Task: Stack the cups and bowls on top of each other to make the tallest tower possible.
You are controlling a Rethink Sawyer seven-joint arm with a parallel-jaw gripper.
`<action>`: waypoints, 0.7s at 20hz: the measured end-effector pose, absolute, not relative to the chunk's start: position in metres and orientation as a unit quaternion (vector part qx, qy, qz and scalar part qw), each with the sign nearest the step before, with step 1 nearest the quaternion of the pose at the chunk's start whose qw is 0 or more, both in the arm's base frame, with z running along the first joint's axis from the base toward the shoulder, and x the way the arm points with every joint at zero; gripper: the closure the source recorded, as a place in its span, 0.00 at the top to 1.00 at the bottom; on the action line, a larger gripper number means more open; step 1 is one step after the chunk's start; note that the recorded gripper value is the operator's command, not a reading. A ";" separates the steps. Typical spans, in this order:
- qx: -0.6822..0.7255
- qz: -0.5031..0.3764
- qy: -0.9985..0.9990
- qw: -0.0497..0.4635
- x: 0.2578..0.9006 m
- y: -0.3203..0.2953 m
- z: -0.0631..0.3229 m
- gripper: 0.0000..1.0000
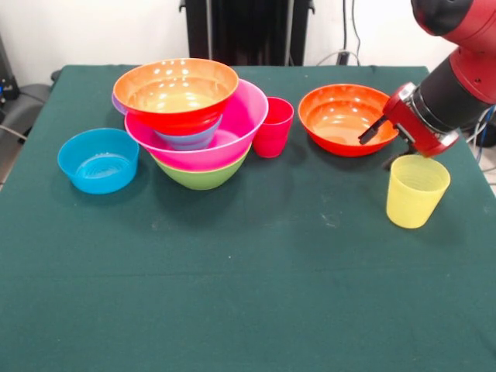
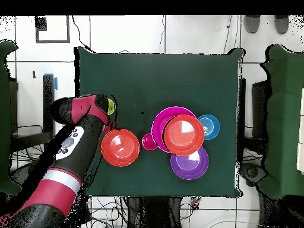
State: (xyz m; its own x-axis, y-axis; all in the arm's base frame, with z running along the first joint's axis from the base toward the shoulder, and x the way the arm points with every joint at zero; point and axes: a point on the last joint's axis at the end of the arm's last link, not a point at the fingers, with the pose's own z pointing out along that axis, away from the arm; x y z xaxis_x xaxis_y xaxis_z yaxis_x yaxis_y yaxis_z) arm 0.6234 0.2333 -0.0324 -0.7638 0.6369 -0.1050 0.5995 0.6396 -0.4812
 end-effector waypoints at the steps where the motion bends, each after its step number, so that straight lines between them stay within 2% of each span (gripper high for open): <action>1: -0.341 0.252 -0.905 0.037 0.623 0.234 -0.032 1.00; 14: -0.342 0.251 -0.905 0.038 0.621 0.238 -0.032 1.00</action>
